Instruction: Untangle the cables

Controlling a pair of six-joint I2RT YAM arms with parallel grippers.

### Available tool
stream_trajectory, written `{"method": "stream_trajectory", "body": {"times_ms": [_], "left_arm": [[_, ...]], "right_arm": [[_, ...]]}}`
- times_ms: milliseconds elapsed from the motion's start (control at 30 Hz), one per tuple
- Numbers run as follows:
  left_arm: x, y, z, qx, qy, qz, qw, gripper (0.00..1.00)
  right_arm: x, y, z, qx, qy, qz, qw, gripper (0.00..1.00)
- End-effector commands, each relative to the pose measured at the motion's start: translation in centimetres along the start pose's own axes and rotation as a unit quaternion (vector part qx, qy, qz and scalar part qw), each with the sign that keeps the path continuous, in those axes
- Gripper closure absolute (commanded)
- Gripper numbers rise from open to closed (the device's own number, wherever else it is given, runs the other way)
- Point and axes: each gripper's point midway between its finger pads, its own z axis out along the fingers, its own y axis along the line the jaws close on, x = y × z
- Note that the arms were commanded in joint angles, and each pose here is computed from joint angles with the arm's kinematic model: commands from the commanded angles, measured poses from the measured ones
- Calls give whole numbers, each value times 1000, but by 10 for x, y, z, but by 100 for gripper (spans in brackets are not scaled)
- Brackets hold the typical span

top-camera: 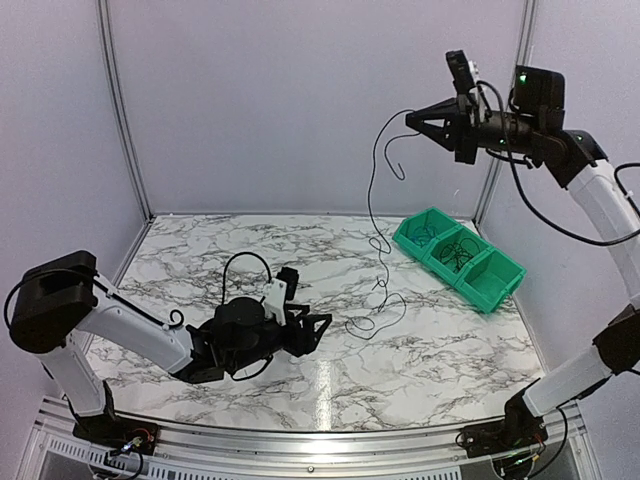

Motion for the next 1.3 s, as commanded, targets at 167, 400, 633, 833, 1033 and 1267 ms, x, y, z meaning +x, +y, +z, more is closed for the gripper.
{"method": "stream_trajectory", "body": {"times_ms": [167,400,633,833,1033,1267], "left_arm": [[-61,-67,44,75,-77,34,994,29],[-45,-48,112,9,-88,-36,995,31],[-19,-35,169,14,-83,-86,993,54],[8,-31,181,23,-59,-89,994,89],[37,-20,173,19,-27,-96,995,100],[52,-2,144,3,-12,-105,994,100]], "right_arm": [[31,-4,23,0,13,37,999,100],[3,12,20,-21,-5,17,1000,100],[-46,23,3,-33,-46,-12,998,100],[-93,-2,-33,41,-72,-72,994,100],[-113,-38,-57,156,-66,-110,979,100],[-87,-109,-94,349,-3,-122,929,100]]}}
